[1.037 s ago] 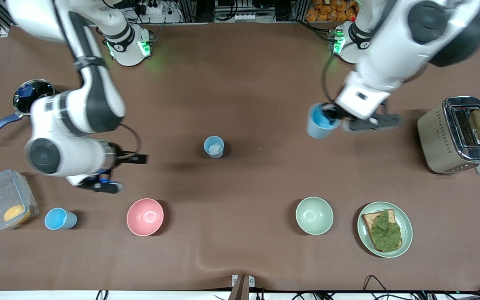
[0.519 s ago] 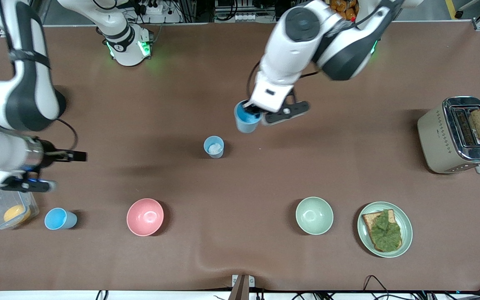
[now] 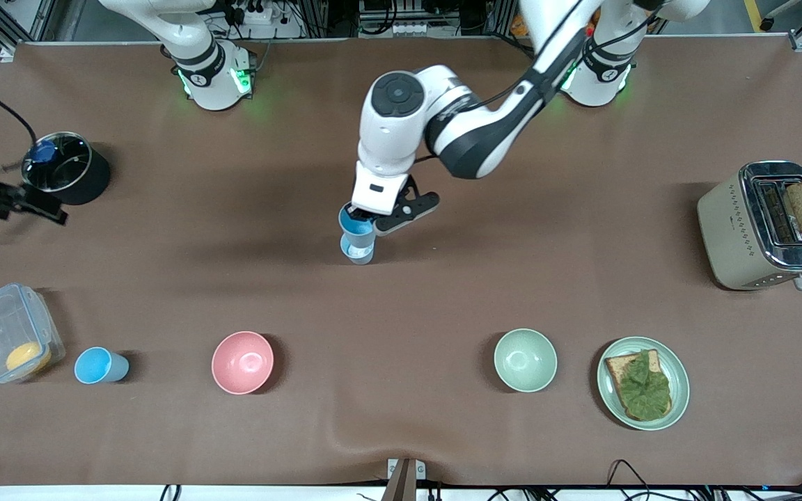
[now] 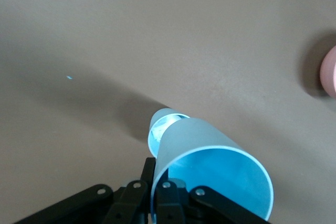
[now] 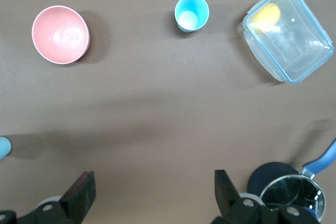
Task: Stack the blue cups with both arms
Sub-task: 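Lower the cup into the placed cup and open the left gripper, then lift the open left gripper up away from the stacked cups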
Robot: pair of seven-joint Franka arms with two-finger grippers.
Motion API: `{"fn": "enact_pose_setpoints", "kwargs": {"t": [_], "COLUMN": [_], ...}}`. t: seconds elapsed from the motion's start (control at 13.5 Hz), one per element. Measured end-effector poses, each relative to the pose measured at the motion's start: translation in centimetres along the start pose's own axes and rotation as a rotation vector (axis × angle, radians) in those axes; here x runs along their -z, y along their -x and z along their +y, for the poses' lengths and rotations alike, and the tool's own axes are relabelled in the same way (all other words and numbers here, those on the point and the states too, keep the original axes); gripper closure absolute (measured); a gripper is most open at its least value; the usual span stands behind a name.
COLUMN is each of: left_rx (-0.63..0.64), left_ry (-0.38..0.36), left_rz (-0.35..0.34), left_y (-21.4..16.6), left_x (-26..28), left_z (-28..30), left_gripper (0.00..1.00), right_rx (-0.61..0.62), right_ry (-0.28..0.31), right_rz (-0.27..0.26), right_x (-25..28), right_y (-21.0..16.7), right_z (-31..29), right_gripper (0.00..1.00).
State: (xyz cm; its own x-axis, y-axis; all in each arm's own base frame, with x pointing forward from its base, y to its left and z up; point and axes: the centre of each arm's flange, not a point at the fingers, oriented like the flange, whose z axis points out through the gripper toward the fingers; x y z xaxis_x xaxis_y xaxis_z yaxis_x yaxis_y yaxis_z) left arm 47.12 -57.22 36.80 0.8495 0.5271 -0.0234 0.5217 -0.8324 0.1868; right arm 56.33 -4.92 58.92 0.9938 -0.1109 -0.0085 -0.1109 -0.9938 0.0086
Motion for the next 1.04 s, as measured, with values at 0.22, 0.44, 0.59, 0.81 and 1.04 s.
{"fn": "enact_pose_setpoints", "kwargs": {"t": [0.22,0.44,0.59,0.81,1.04], "left_rx": [-0.009,-0.005,-0.007,-0.005,0.007], "left_ry": [-0.020,-0.025,-0.029,-0.034,-0.041], "left_rz": [0.014,0.011,0.007,0.004,0.001], "left_y": [1.9,1.6,1.8,1.9,1.9], "left_x": [-3.2,-5.1,-6.1,-7.1,-8.1], "left_z": [0.1,0.0,-0.1,-0.3,-0.4], "left_gripper": [0.97,0.97,0.97,0.97,0.97], "right_rx": [0.007,0.017,0.021,0.023,0.024], "right_ry": [-0.002,-0.001,-0.001,-0.001,-0.001], "right_rz": [-0.014,-0.029,-0.031,-0.032,-0.032], "right_x": [0.5,-0.1,-0.1,-0.1,-0.1], "right_y": [1.1,1.2,1.3,1.3,1.3], "right_z": [-0.3,-0.8,-1.0,-1.1,-1.1], "right_gripper": [0.00,0.00,0.00,0.00,0.00]}}
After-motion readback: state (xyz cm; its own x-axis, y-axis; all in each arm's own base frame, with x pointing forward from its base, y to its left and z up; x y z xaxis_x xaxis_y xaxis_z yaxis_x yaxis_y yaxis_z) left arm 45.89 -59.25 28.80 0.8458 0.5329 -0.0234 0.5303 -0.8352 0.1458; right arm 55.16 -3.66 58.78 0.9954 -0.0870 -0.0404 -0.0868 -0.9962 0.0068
